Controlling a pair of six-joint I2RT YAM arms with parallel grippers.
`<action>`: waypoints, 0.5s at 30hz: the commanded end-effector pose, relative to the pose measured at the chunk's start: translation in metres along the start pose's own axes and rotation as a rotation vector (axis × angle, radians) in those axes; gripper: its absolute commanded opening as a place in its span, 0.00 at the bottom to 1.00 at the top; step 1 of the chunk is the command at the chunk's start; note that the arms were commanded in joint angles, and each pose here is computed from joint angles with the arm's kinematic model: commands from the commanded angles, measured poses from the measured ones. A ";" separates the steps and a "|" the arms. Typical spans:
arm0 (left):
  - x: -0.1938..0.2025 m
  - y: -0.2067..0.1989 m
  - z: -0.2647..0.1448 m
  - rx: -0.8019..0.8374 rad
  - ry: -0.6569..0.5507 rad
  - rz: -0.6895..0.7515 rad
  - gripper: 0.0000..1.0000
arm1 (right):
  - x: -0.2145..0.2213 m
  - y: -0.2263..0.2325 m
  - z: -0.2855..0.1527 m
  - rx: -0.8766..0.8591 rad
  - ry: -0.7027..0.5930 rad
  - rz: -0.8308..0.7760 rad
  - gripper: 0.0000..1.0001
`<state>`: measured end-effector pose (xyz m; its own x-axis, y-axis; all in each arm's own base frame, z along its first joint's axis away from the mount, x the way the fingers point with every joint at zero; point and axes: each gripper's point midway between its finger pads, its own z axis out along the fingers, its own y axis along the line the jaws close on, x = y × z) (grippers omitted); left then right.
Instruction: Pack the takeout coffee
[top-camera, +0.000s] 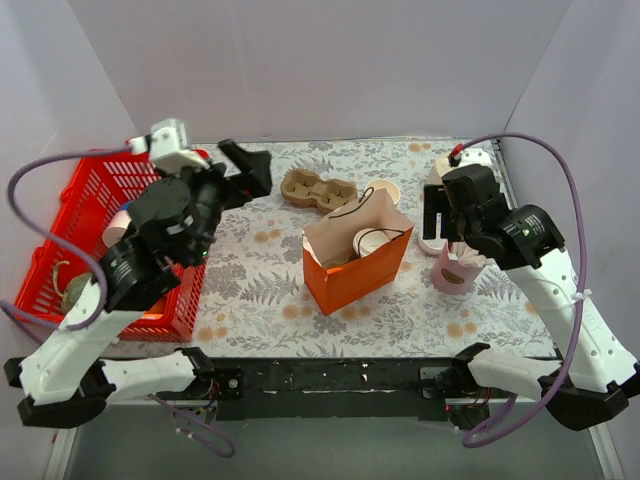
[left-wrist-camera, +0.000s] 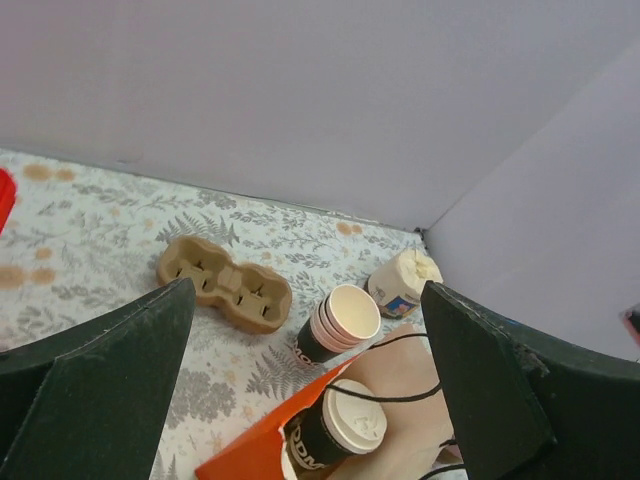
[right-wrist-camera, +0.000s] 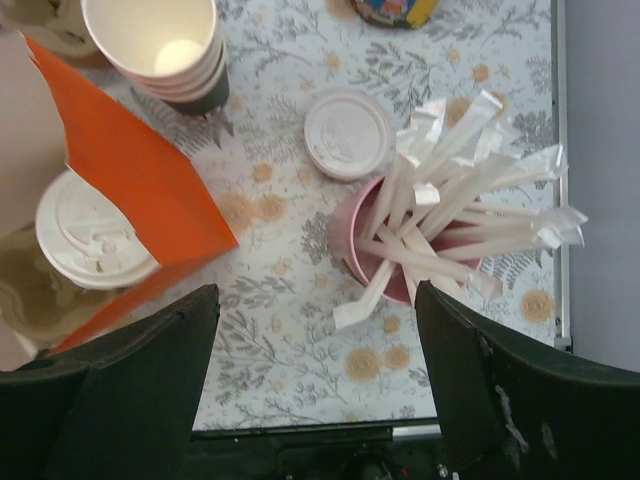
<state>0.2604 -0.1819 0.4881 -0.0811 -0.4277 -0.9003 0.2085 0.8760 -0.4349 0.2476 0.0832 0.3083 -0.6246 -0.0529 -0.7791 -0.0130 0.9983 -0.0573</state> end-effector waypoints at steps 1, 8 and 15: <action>0.025 0.054 -0.026 -0.177 0.029 -0.135 0.98 | 0.033 -0.010 -0.004 0.001 0.080 -0.030 0.85; 0.082 0.090 -0.050 -0.275 0.163 -0.228 0.98 | 0.068 -0.013 0.023 0.065 0.186 -0.052 0.79; 0.121 0.113 -0.059 -0.354 0.250 -0.191 0.98 | 0.086 -0.029 0.048 0.169 0.247 -0.057 0.68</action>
<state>0.2240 -0.1310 0.3472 -0.3027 -0.5514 -0.7774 -0.1165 0.8309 -0.5440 0.2223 0.0603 0.2181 -0.8047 -0.1113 -0.5832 -0.0018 0.9827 -0.1850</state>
